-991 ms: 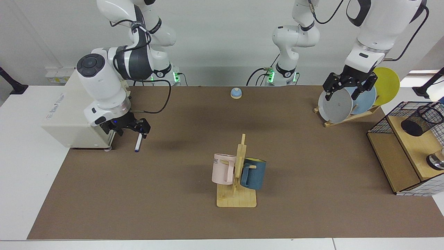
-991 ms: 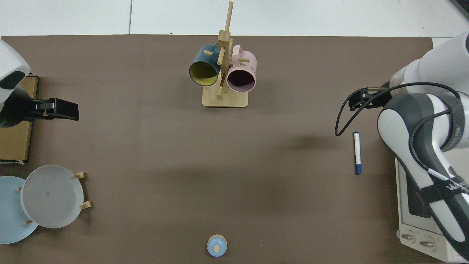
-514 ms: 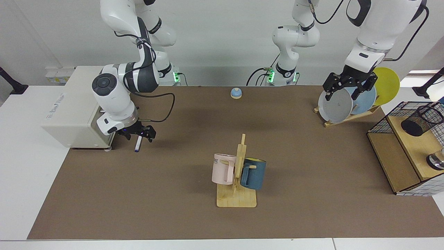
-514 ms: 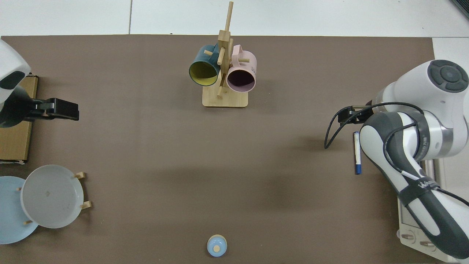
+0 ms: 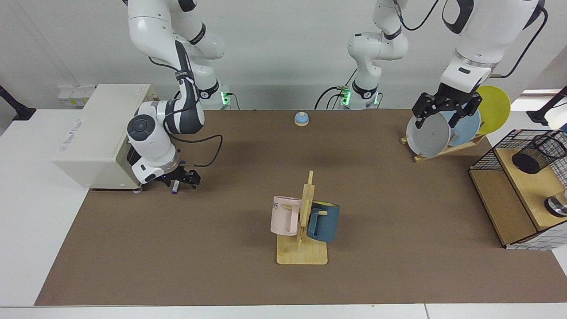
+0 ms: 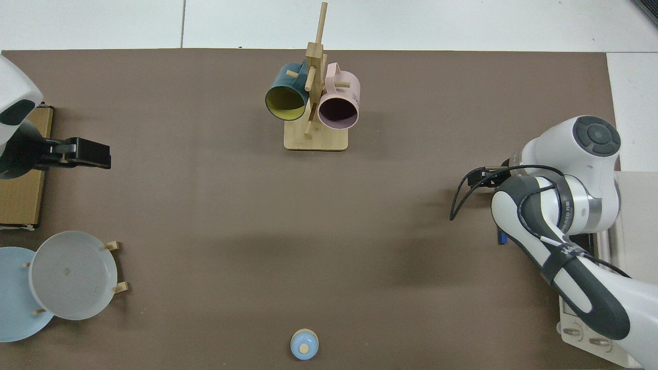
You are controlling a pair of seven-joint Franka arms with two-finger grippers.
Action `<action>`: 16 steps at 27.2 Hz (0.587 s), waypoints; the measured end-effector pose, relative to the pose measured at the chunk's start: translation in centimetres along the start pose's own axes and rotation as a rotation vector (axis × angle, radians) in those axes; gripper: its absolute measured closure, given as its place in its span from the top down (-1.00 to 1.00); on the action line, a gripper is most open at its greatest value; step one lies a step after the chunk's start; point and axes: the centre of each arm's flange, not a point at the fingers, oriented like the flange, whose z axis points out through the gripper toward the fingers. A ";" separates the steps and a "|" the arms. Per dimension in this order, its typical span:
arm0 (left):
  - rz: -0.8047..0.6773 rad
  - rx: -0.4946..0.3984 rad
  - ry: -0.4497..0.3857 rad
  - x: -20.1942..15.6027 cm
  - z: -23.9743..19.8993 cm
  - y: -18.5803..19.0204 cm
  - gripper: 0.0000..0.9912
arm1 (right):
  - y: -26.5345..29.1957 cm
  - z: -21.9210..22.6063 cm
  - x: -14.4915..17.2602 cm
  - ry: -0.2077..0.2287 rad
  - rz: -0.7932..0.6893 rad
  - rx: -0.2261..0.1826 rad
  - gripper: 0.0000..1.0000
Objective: Put markers into pen holder
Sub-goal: 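Lower the right gripper over the white blue-capped marker, then close the right gripper on the marker's uncapped end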
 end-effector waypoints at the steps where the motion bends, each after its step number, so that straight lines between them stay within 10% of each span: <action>1: 0.000 0.000 0.000 0.0 0.0 0.0 1.00 | 0.1 0.4 0.1 0.001 -0.002 0.001 1.00; 16: 0.000 0.000 0.000 0.0 0.0 0.0 1.00 | 2.7 2.8 0.7 -0.007 -0.008 -0.041 0.99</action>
